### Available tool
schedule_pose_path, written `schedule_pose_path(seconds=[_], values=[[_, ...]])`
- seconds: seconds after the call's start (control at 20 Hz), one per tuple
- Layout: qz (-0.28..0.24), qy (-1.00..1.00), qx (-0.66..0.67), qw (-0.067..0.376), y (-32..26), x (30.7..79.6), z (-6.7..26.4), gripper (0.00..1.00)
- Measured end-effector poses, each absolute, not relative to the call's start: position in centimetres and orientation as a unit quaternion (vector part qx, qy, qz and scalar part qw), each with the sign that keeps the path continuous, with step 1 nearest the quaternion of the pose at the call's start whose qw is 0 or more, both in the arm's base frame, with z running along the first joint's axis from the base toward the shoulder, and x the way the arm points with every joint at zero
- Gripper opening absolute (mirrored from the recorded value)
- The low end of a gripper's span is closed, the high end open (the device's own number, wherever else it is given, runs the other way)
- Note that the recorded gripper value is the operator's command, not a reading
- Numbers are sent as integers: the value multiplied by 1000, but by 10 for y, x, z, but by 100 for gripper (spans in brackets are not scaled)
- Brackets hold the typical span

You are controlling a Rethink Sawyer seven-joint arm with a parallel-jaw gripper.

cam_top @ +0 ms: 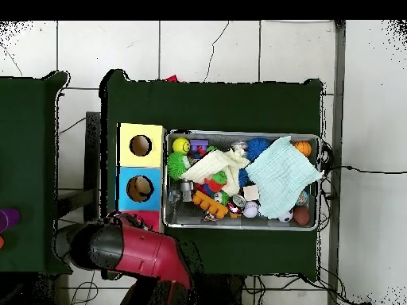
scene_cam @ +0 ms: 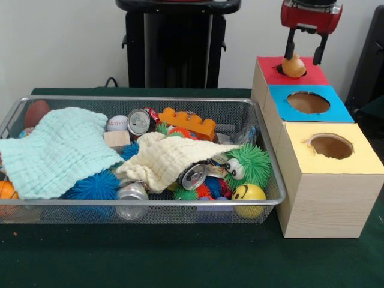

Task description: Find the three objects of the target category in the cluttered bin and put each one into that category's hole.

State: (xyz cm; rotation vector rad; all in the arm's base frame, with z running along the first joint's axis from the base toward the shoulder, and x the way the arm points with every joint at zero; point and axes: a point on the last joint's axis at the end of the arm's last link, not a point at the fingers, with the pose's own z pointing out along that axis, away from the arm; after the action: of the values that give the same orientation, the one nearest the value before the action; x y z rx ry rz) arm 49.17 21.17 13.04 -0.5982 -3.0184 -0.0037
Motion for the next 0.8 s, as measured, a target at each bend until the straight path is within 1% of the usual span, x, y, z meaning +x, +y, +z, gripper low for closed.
schedule_pose_path(seconds=[0.45,0.8], values=[[10,-981,-193,-2,208,483,120,100],[15,-983,-183,8,217,459,117,100]])
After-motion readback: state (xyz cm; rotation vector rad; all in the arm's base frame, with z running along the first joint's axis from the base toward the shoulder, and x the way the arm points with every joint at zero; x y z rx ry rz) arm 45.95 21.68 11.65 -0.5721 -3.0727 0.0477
